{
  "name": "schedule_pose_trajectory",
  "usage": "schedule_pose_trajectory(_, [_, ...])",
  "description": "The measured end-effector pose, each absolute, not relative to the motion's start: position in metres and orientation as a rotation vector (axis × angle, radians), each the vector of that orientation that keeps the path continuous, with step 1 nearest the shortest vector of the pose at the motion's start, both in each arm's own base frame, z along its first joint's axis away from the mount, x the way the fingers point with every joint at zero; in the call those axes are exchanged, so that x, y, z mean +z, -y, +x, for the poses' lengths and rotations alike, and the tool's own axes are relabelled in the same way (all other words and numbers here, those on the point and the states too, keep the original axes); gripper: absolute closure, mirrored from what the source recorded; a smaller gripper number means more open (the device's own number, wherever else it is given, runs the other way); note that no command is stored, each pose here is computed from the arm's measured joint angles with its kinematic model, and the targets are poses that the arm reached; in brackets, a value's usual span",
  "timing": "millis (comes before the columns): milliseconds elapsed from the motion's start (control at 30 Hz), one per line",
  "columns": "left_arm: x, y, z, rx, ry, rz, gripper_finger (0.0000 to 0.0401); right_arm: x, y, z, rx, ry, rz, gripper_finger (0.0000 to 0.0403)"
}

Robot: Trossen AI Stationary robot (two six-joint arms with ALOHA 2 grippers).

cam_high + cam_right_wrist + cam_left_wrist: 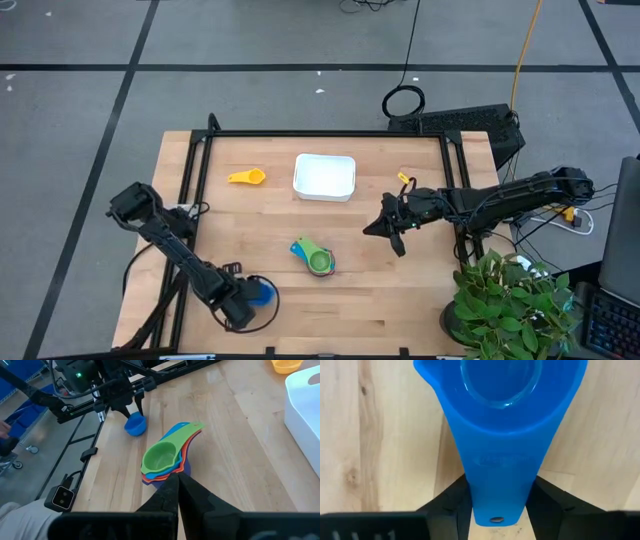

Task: Nest measuring cups in basket
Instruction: Stack the blue measuring cup on top of the green measuring cup

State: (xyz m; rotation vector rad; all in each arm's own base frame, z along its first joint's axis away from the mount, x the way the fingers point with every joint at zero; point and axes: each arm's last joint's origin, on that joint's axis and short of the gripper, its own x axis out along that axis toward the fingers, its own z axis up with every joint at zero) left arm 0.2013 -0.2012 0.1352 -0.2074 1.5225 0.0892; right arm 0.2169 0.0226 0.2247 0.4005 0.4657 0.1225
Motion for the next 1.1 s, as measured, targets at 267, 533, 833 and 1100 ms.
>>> schedule_pose_trajectory(267, [0.162, 0.192, 0.220, 0.061, -1.566, -0.032, 0.0253, 0.225, -0.023, 0.217, 0.122, -0.466, 0.400, 0.0403])
schedule_pose_trajectory(533, [0.215, 0.164, 0.263, -0.013, -1.466, 0.284, 0.0253, 0.227, -0.021, 0.216, 0.110, -0.441, 0.312, 0.0403])
schedule_pose_trajectory(833, [0.242, 0.113, 0.324, -0.245, -1.223, 0.567, 0.0253, 0.240, -0.019, 0.207, 0.079, -0.363, 0.284, 0.0403])
schedule_pose_trajectory(1100, [0.233, 0.089, 0.347, -0.401, -1.148, 0.741, 0.0253, 0.241, -0.019, 0.206, 0.081, -0.364, 0.263, 0.0403])
